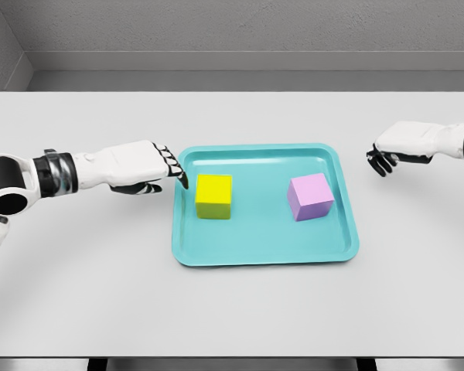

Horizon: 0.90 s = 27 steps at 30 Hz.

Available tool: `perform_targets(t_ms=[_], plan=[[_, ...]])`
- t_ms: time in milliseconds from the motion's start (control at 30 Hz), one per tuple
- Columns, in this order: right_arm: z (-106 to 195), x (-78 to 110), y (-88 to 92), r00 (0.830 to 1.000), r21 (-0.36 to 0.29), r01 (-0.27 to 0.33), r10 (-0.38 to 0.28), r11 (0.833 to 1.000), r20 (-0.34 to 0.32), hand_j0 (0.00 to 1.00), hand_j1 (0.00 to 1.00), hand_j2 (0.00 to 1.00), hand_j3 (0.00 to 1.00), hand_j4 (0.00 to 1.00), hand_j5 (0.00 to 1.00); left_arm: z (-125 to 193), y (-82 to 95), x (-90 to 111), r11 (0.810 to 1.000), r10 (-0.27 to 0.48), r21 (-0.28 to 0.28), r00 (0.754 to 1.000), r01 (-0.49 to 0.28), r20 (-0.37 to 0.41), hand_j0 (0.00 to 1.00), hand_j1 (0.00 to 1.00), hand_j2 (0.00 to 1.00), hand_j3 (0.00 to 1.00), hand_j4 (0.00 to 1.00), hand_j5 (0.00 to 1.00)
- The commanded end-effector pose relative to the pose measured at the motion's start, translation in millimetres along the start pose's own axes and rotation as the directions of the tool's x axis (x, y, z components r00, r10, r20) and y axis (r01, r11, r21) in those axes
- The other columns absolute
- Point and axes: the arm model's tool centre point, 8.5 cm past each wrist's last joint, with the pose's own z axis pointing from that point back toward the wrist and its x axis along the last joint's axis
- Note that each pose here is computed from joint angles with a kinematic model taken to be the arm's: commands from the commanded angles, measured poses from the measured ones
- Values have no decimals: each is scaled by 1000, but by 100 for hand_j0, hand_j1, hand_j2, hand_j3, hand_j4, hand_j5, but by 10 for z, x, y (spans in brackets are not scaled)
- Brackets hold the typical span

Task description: Push two cubes

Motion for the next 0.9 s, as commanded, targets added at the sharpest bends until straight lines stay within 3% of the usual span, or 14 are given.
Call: perform_targets(t_ms=[0,267,867], plan=[[-91,141,-42,999,-3,-24,24,1000,41,10,10,10,10,10,10,-5,14,13,1000,4,7,1000,-4,5,64,64,64,64,64,64],[-212,328,-16,994,22,-62,59,998,94,10,10,10,10,10,10,-86,25,91,1000,1,14,1000,-2,30,63,63,63,63,63,63],[-316,395,165,991,87,-76,65,993,115,10,10,10,10,10,10,-142,-89,8,999,48,4,999,-49,14,60,60,60,60,60,60]])
